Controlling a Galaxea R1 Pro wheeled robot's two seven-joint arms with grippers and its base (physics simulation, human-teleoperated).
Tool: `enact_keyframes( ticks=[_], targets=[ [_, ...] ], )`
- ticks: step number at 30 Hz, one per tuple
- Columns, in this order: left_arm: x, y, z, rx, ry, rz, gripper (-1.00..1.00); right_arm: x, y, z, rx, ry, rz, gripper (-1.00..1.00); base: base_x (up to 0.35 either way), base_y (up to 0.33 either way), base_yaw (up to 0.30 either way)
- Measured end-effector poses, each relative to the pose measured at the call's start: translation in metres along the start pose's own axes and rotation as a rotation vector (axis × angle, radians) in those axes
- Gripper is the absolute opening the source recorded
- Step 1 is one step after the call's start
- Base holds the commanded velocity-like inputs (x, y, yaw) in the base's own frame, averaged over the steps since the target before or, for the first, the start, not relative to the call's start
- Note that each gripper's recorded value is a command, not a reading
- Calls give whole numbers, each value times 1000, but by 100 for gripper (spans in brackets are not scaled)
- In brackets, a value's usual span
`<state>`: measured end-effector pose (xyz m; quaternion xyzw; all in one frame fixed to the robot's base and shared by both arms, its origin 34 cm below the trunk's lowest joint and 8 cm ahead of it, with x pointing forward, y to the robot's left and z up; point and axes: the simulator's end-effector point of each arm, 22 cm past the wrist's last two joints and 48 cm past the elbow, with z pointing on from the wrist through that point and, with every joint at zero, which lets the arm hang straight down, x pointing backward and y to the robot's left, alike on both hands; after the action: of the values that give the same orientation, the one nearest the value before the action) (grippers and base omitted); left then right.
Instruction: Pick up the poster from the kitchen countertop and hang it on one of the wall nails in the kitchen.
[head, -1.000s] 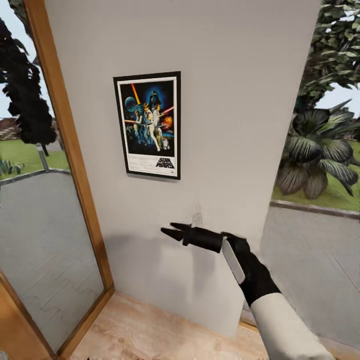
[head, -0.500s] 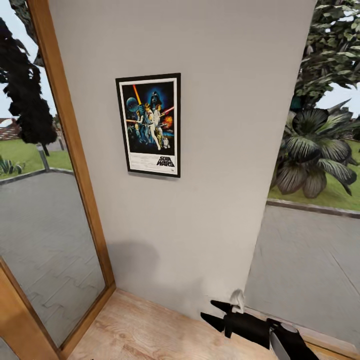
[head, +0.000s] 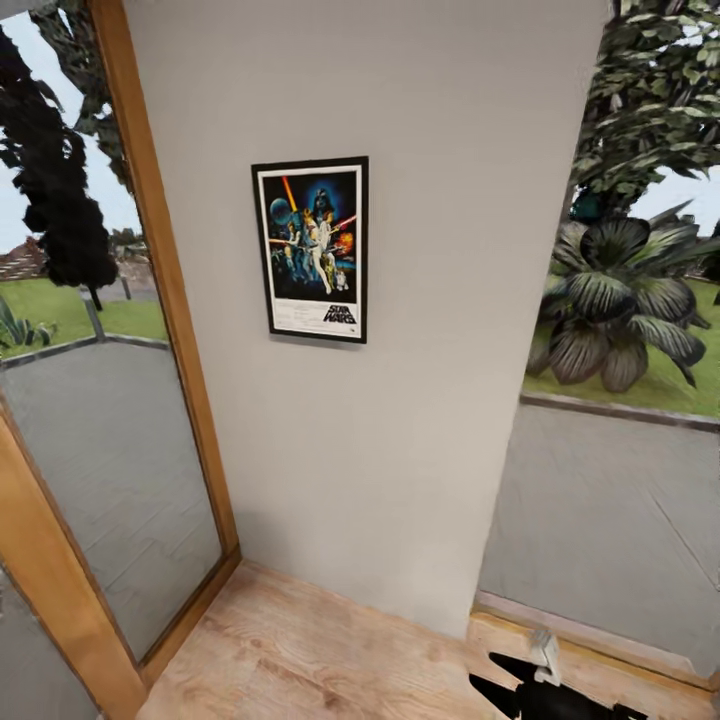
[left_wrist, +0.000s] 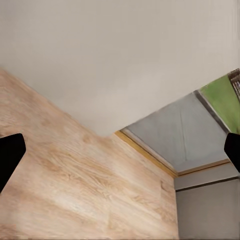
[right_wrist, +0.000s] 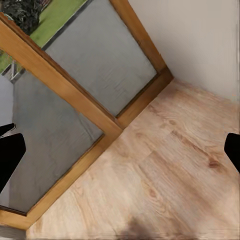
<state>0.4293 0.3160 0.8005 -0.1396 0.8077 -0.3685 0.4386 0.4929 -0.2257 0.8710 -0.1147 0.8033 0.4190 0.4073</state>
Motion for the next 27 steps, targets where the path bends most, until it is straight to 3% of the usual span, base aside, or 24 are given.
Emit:
enact_keyframes(
  ticks=[2, 3, 7, 9, 17, 27],
  targets=[
    [0, 0, 0, 1, 0, 1, 100, 8, -5, -4, 17, 7, 22, 100, -279, 38, 0],
    [0, 0, 0, 2, 1, 1, 100, 23, -13, -11, 44, 25, 59, 100, -186, 15, 0],
    [2, -2, 1, 5, 10, 3, 100, 44, -27, -27, 88, 54, 100, 100, -92, 7, 0],
    [7, -3, 1, 12, 32, 12, 100, 55, -36, -38, 115, 61, 99, 100, -18, 1, 0],
    [9, -3, 1, 11, 41, 15, 100, 59, -39, -43, 127, 62, 95, 100, -5, 0, 0],
    [7, -5, 2, 14, 35, 19, 100, 56, -38, -43, 124, 58, 89, 100, 0, 0, -231]
  ],
)
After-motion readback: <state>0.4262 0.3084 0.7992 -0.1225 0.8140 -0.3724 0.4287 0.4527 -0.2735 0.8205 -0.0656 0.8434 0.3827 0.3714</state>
